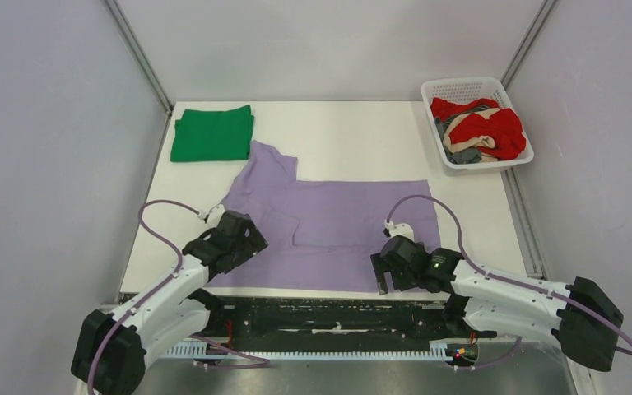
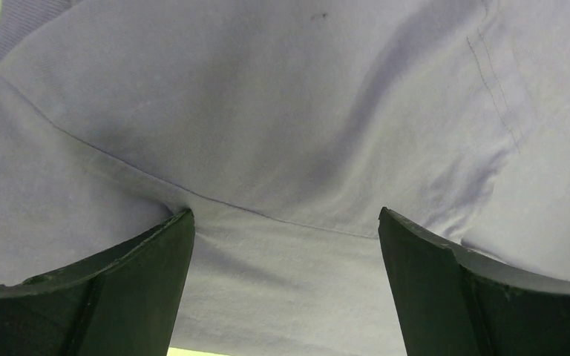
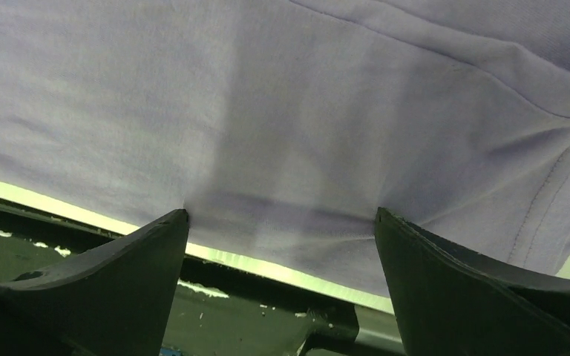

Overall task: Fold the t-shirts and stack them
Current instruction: Fold the flattened tshirt in 1/3 of the way, then grab the side of the flattened tshirt furthest away from the robot with both arms

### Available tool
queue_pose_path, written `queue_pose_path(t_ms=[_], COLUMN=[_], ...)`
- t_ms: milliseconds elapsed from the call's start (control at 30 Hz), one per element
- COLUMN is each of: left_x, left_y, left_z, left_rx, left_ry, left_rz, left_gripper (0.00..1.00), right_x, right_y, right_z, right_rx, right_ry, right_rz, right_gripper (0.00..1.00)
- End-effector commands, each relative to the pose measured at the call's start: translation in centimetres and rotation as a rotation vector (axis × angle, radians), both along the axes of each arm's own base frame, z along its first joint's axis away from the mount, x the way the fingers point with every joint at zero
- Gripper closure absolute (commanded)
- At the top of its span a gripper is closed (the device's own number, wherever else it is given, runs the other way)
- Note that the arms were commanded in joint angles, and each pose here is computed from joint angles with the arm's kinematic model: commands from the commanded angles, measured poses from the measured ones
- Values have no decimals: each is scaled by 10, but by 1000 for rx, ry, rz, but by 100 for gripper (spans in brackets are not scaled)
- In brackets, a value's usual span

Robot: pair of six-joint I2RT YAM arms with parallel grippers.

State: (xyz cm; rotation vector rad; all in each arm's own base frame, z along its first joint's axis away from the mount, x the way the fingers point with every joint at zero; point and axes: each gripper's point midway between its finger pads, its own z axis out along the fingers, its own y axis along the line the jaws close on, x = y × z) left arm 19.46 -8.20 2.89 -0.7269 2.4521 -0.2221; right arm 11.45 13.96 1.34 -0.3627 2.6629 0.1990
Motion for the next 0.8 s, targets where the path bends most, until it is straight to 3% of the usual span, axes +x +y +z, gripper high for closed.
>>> queue_pose_path(t_ms=[0,333,567,767], left_x=[-19,2,82,166], left_y=[29,14,-7,-5], left_z=[-8,45,135,156], left_rx=[101,19,19,187], left_ry=[56,-91,-374,-296], left_rz=[99,61,27,20], left_gripper=[0,0,0,0], right_x=[-39,64,122,172], right_y=[-27,23,15,-1], right_z=[-9,94,135,129], right_rx=[-109,46,114,138], right_ry=[175,-317,-503,-513], right_rz=[-69,-69,-152,-215], right_gripper=[2,2,2,2])
